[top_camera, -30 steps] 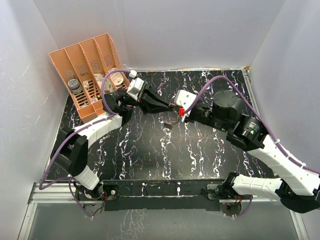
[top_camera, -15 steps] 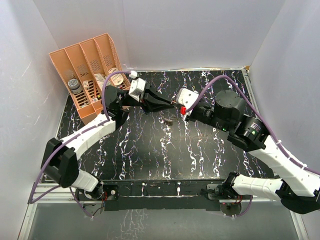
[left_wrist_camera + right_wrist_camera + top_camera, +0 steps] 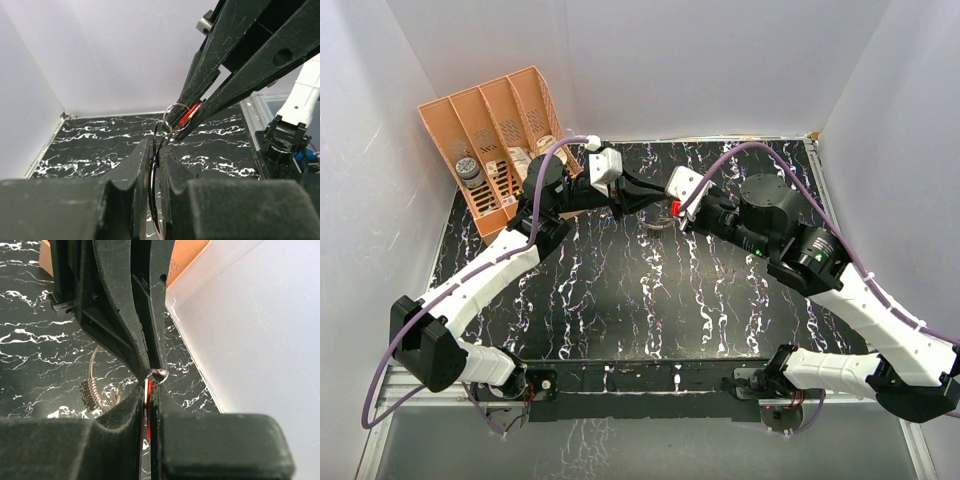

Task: Remove the keys from the keyring

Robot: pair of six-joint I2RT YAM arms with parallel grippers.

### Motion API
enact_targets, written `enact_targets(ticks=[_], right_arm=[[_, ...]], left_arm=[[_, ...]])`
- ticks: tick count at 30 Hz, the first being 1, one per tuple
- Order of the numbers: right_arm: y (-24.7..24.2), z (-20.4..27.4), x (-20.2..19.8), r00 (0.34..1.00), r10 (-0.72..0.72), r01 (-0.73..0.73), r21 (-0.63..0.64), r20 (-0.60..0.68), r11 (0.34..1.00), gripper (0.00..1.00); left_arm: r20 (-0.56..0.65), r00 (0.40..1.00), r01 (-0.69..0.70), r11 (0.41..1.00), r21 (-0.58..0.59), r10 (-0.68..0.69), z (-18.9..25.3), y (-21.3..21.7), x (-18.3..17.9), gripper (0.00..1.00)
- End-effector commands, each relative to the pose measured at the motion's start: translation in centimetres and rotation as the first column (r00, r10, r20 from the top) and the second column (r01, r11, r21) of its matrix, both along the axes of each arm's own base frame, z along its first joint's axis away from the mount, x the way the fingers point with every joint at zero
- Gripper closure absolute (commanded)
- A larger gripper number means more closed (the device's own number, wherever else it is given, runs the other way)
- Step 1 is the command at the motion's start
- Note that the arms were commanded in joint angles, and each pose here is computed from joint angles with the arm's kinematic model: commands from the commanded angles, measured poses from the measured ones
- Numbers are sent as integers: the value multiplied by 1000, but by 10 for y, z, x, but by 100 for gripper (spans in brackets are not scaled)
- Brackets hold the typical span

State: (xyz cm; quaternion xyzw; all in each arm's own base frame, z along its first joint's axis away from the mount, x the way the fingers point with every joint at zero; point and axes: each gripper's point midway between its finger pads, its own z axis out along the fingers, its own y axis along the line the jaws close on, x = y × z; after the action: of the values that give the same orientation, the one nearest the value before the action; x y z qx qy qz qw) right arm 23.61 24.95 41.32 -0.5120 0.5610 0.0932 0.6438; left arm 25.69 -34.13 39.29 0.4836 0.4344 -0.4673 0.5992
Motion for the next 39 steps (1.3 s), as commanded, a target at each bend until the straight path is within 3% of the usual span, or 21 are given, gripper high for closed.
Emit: enact_targets(ticks=[1, 12, 22, 39], right_arm=[[-4, 39, -14, 998, 29, -34, 88, 56, 996, 100], [-1, 45, -11, 996, 35, -41, 76, 86, 996, 100], [22, 40, -18, 987, 146, -151, 70, 72, 986, 100], [58, -16, -23, 956, 282, -282, 1, -83, 959, 100]], left_arm=[[39, 967, -253, 967, 15, 252, 12, 21, 43, 100], [43, 923, -385, 920, 74, 383, 3, 32, 68, 100], [41, 907, -422, 904, 73, 420, 4, 33, 78, 100], [66, 905, -423, 905, 52, 419, 12, 33, 77, 100]])
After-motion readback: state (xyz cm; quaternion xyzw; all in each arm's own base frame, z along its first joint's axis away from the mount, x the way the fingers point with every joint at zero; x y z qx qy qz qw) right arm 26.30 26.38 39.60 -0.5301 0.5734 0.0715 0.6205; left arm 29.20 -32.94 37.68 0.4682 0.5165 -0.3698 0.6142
